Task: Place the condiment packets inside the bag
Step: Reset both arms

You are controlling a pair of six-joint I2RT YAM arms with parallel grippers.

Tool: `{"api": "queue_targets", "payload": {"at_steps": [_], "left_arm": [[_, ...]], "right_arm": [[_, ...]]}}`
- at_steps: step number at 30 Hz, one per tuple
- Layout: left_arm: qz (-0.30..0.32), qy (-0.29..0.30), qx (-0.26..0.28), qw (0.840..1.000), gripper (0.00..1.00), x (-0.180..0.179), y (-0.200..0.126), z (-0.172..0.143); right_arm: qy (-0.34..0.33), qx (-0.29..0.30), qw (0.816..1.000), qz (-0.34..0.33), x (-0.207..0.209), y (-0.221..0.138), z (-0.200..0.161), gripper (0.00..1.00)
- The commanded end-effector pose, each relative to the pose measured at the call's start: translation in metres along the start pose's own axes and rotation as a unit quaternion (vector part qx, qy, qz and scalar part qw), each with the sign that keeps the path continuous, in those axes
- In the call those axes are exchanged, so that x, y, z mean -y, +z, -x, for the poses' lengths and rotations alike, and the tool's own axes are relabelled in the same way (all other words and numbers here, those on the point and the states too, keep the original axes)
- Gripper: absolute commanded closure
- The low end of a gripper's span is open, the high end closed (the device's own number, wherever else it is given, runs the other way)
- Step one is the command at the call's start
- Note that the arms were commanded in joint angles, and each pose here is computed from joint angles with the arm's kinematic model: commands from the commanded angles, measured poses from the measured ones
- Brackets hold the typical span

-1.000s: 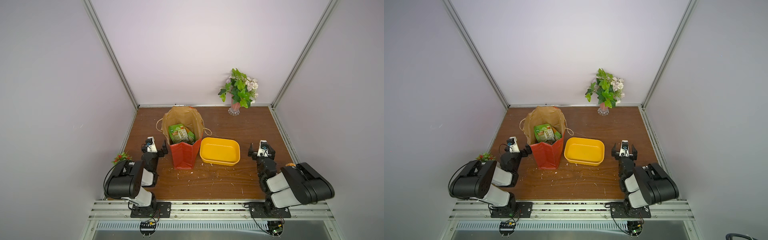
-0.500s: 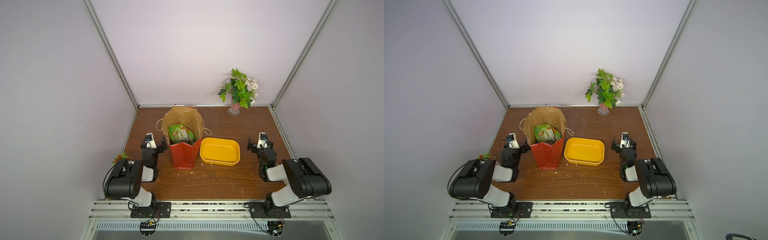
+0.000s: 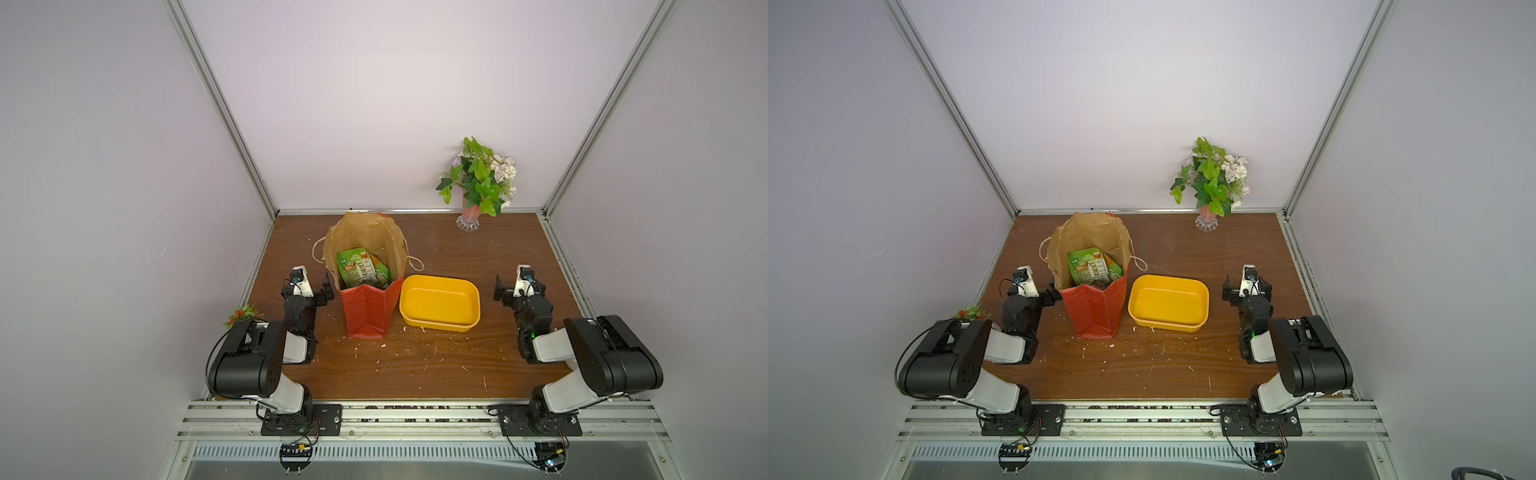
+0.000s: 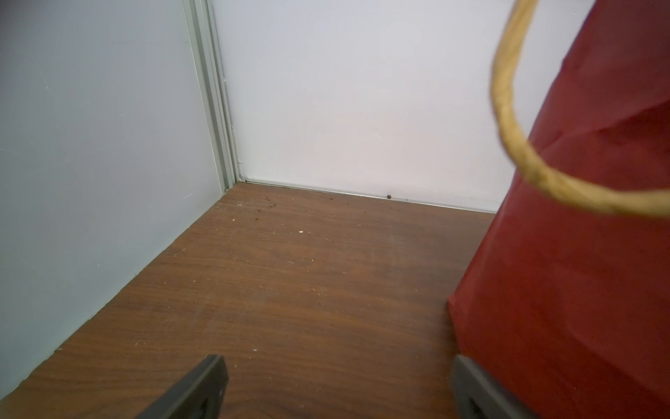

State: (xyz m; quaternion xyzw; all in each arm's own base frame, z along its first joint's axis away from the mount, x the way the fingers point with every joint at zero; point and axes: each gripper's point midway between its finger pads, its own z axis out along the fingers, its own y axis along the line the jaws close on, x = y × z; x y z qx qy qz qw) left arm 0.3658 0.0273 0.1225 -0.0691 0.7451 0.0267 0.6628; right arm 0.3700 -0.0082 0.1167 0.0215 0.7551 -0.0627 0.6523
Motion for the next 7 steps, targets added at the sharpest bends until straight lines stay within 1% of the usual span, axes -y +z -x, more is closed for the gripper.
{"api": "queue_targets", "payload": {"at_steps": [1,7], "left_arm": [[-0.001,0.006,0.004,1.000,0.01,0.0025,0.0007,0.0025],[-0.001,0.005,0.003,1.000,0.01,0.0024,0.0007,0.0021]], "right_arm": [[0.009,0.016,1.000,0.007,-0.0019,-0.0011,0.0094,0.00],[0.009,0.016,1.000,0.006,-0.0019,-0.0010,0.0097,0.00]]}}
